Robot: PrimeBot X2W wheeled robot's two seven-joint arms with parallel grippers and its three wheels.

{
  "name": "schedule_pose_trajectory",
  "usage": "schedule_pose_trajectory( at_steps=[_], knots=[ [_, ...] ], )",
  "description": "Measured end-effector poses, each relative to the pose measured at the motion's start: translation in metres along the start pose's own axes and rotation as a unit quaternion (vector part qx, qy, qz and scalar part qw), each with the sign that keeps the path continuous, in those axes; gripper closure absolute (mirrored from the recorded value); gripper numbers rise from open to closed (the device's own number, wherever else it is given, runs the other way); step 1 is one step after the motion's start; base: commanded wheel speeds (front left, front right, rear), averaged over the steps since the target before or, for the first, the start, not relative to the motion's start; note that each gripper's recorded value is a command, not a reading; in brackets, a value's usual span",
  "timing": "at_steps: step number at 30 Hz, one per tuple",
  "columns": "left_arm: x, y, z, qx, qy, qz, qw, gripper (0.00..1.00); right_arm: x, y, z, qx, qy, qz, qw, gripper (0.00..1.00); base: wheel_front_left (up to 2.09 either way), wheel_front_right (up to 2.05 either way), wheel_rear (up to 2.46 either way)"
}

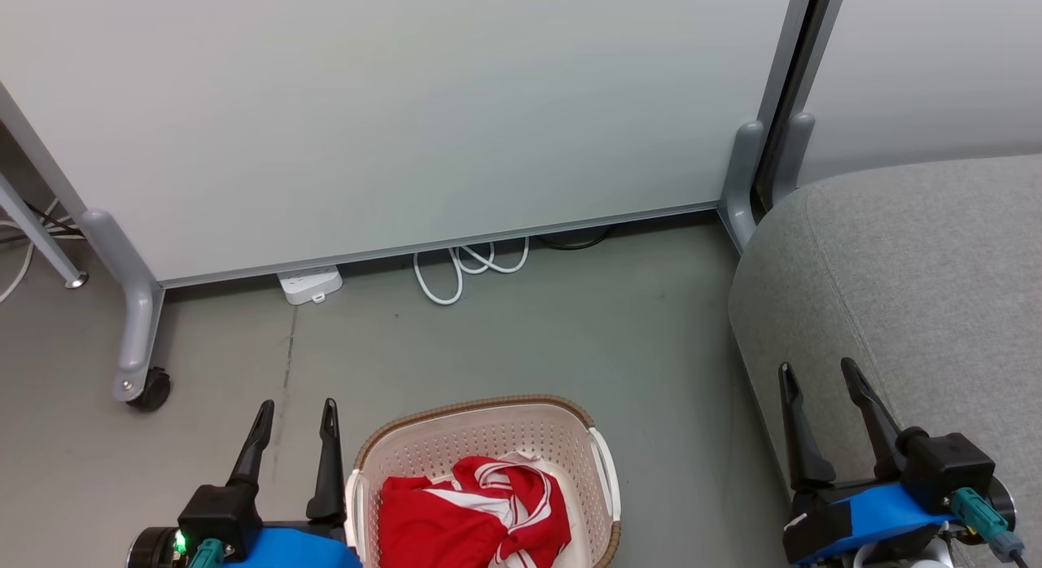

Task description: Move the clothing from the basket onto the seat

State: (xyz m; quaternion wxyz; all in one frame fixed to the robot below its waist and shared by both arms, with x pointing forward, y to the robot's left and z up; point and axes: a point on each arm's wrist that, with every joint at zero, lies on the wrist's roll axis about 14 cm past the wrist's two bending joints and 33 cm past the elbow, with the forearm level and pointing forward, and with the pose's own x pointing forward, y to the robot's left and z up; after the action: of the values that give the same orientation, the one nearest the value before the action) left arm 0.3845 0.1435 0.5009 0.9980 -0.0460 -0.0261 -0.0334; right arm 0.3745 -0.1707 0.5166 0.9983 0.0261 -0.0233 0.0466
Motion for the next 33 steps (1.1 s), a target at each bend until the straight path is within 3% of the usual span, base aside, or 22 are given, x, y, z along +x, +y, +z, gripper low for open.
schedule_pose_trajectory(
  at_steps=[21,26,33],
  knots=[
    [0.008,0.000,-0.018,0.001,0.025,-0.002,1.000,0.00,0.009,0.000,-0.010,0.002,0.009,0.001,1.000,0.00,0.00,0.00,0.00],
    [0.019,-0.006,-0.037,0.000,0.052,-0.016,0.999,0.00,0.022,-0.002,-0.007,0.000,0.002,0.001,1.000,0.00,0.00,0.00,0.00],
    [0.051,-0.018,-0.108,0.028,0.154,-0.067,0.985,0.00,0.063,0.001,-0.010,-0.006,-0.011,0.016,1.000,0.00,0.00,0.00,0.00]
  ],
)
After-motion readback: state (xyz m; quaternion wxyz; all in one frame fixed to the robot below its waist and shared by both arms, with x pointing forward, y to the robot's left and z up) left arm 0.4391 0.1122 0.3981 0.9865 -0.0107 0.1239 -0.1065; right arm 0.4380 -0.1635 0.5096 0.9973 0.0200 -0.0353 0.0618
